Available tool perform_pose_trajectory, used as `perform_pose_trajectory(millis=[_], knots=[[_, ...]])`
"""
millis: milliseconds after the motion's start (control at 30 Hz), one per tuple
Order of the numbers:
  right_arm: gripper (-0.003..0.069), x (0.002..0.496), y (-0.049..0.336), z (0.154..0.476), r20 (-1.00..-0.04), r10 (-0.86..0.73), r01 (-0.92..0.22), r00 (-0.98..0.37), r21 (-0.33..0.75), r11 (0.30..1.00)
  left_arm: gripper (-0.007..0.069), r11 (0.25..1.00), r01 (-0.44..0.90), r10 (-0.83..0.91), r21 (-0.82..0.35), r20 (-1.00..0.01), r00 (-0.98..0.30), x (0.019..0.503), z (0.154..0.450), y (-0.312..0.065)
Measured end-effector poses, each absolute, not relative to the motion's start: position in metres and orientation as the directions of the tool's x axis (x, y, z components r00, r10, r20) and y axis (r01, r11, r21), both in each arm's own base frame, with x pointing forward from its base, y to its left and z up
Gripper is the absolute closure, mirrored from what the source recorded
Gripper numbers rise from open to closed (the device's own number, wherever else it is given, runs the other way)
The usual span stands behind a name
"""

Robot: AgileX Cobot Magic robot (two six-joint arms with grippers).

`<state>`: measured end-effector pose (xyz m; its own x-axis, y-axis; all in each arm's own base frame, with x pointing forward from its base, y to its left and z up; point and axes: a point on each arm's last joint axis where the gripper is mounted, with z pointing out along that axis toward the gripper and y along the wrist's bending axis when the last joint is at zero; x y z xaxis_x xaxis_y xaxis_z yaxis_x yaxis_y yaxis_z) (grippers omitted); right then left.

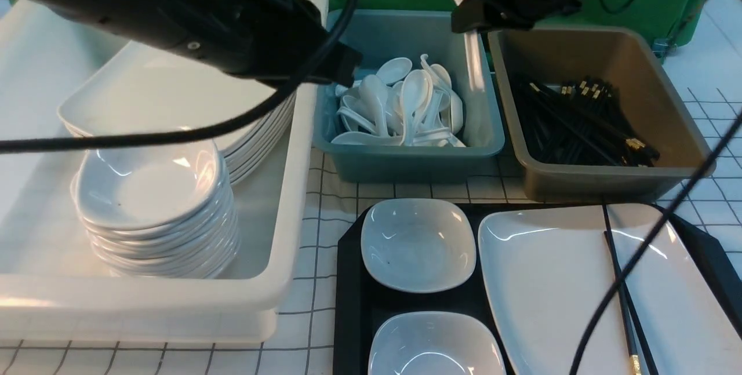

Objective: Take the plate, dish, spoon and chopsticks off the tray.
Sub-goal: Use the right arm to put the soup spoon into the small storage box in the middle, then use the right arm to grab a pair of chopsticks from the plate

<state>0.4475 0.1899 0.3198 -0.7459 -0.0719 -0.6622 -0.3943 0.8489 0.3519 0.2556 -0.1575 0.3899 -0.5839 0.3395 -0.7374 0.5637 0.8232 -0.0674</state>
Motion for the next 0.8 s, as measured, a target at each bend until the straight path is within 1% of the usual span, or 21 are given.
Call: perform_pose_trajectory(millis=[33,67,100,167,267,300,333,367,400,433,500,533,567,600,633,667,700,733,767,800], knots=[[0.0517,0.455,0.193,0.312,-0.654,-0.071,-0.390,-0.753,0.357,0.849,0.0628,0.821,0.565,0.341,-0.075,-0.730,-0.593,0.255,0.389,-0.158],[0.0512,0.456,0.194,0.310,-0.652,-0.072,-0.390,-0.755,0.357,0.849,0.0628,0.821,0.565,0.342,-0.076,-0.728,-0.594,0.254,0.389,-0.158],[0.0463,0.464,0.197,0.300,-0.635,-0.073,-0.382,-0.769,0.364,0.850,0.0628,0.820,0.567,0.343,-0.082,-0.722,-0.600,0.252,0.390,-0.157],[0.0395,0.468,0.199,0.292,-0.618,-0.080,-0.377,-0.782,0.368,0.850,0.0628,0.819,0.568,0.343,-0.082,-0.724,-0.598,0.249,0.392,-0.155],[0.0263,0.464,0.198,0.291,-0.585,-0.120,-0.389,-0.802,0.360,0.848,0.0628,0.817,0.571,0.332,-0.085,-0.740,-0.586,0.244,0.399,-0.153],[0.0235,0.462,0.197,0.294,-0.577,-0.145,-0.401,-0.804,0.346,0.848,0.0628,0.814,0.574,0.328,-0.090,-0.744,-0.582,0.243,0.400,-0.153],[0.0232,0.461,0.197,0.295,-0.578,-0.156,-0.409,-0.801,0.338,0.847,0.0628,0.813,0.576,0.328,-0.092,-0.745,-0.581,0.242,0.400,-0.153],[0.0227,0.456,0.193,0.299,-0.559,-0.224,-0.443,-0.798,0.292,0.847,0.0628,0.801,0.591,0.331,-0.097,-0.751,-0.571,0.240,0.402,-0.154],[0.0252,0.450,0.187,0.305,-0.537,-0.288,-0.471,-0.793,0.240,0.849,0.0628,0.778,0.618,0.339,-0.107,-0.758,-0.558,0.238,0.404,-0.156],[0.0259,0.448,0.185,0.307,-0.530,-0.305,-0.477,-0.791,0.222,0.851,0.0628,0.777,0.619,0.334,-0.115,-0.758,-0.560,0.238,0.404,-0.156],[0.0372,0.440,0.168,0.326,-0.520,-0.340,-0.466,-0.783,0.128,0.876,0.0628,0.729,0.665,0.331,-0.161,-0.767,-0.549,0.233,0.406,-0.162],[0.0439,0.434,0.158,0.336,-0.524,-0.331,-0.445,-0.785,0.104,0.890,0.0628,0.707,0.683,0.331,-0.183,-0.768,-0.548,0.231,0.407,-0.164],[0.0522,0.427,0.147,0.347,-0.531,-0.317,-0.424,-0.786,0.089,0.901,0.0628,0.687,0.699,0.334,-0.200,-0.767,-0.548,0.228,0.407,-0.168],[0.0578,0.416,0.136,0.359,-0.538,-0.304,-0.404,-0.786,0.075,0.911,0.0628,0.668,0.716,0.349,-0.205,-0.763,-0.544,0.225,0.407,-0.171],[0.0612,0.407,0.128,0.367,-0.541,-0.297,-0.393,-0.787,0.068,0.917,0.0628,0.650,0.732,0.372,-0.205,-0.755,-0.541,0.221,0.406,-0.175],[0.0612,0.402,0.125,0.368,-0.541,-0.296,-0.391,-0.787,0.066,0.918,0.0628,0.650,0.732,0.372,-0.205,-0.755,-0.541,0.221,0.406,-0.175],[0.0633,0.382,0.113,0.378,-0.536,-0.294,-0.380,-0.792,0.054,0.924,0.0628,0.628,0.752,0.403,-0.199,-0.744,-0.534,0.215,0.404,-0.181],[0.0631,0.365,0.105,0.384,-0.531,-0.301,-0.378,-0.792,0.038,0.925,0.0628,0.611,0.769,0.431,-0.190,-0.734,-0.524,0.209,0.401,-0.187],[0.0621,0.348,0.097,0.377,-0.492,-0.309,-0.370,-0.814,0.028,0.929,0.0628,0.591,0.786,0.459,-0.182,-0.725,-0.513,0.202,0.396,-0.195],[0.0615,0.343,0.096,0.379,-0.496,-0.309,-0.369,-0.812,0.026,0.929,0.0628,0.589,0.788,0.467,-0.178,-0.721,-0.511,0.201,0.394,-0.196]])
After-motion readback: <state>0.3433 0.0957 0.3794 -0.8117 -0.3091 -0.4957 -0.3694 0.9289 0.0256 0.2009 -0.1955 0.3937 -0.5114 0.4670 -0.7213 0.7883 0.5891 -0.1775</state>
